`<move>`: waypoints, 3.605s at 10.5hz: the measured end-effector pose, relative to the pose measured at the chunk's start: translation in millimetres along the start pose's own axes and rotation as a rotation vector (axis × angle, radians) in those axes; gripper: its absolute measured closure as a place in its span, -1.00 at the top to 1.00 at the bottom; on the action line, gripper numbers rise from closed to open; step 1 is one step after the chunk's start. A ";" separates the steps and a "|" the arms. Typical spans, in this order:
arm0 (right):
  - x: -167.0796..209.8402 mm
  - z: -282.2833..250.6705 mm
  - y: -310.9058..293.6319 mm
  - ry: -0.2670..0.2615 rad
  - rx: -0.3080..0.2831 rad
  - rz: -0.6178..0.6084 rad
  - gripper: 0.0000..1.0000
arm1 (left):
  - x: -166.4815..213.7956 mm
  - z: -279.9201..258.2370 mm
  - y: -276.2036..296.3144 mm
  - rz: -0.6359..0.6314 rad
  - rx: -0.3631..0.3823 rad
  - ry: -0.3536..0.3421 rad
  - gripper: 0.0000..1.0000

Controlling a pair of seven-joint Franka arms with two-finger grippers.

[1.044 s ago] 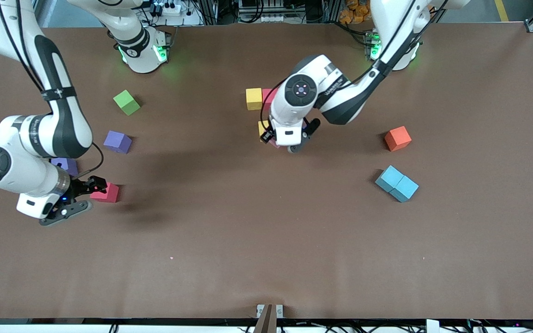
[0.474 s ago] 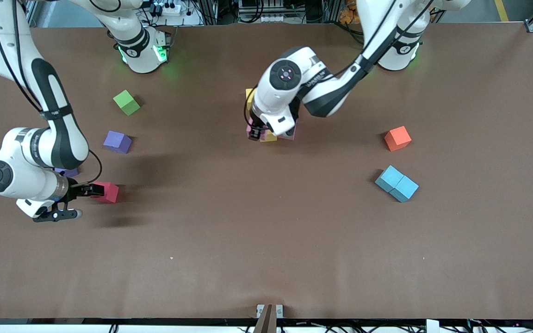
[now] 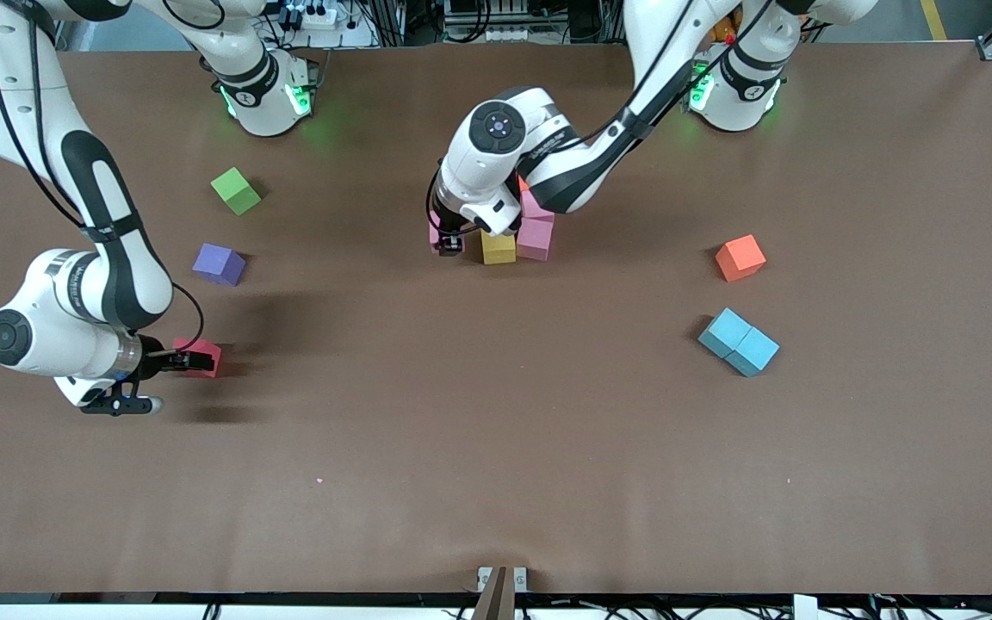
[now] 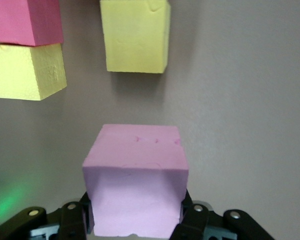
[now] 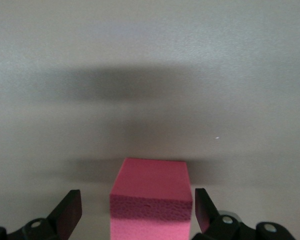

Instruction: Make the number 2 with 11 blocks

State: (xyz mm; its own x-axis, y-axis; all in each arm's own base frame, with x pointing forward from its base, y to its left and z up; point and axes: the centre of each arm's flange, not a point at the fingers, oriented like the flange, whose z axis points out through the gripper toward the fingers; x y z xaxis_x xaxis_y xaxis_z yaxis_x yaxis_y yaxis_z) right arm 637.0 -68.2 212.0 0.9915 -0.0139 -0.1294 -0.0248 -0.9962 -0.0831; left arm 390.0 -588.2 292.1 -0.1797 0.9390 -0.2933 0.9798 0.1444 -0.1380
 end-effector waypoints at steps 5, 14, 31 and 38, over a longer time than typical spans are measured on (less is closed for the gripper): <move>-2.0 49.9 6.3 0.013 -0.007 0.010 1.00 | 9.8 41.6 -10.0 0.030 -0.061 0.086 0.24; -5.8 23.0 9.5 -0.011 -0.043 0.022 1.00 | 23.7 72.2 -27.3 0.175 -0.112 0.130 0.24; -0.3 -24.8 -71.0 -0.073 -0.066 0.034 0.13 | 62.7 88.1 -40.6 0.183 -0.112 0.108 0.23; -4.9 -28.6 -151.9 -0.087 -0.024 -0.089 0.13 | 64.7 86.8 -37.9 0.179 -0.112 0.108 0.23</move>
State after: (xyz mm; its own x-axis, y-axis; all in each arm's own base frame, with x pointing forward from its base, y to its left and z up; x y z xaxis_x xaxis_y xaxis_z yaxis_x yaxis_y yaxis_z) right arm 639.5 80.7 253.5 0.9747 0.0807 -0.2084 0.0665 -0.9950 -0.0743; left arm 333.7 -560.0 196.2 0.0017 0.9799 -0.1995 0.9999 0.0013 0.0149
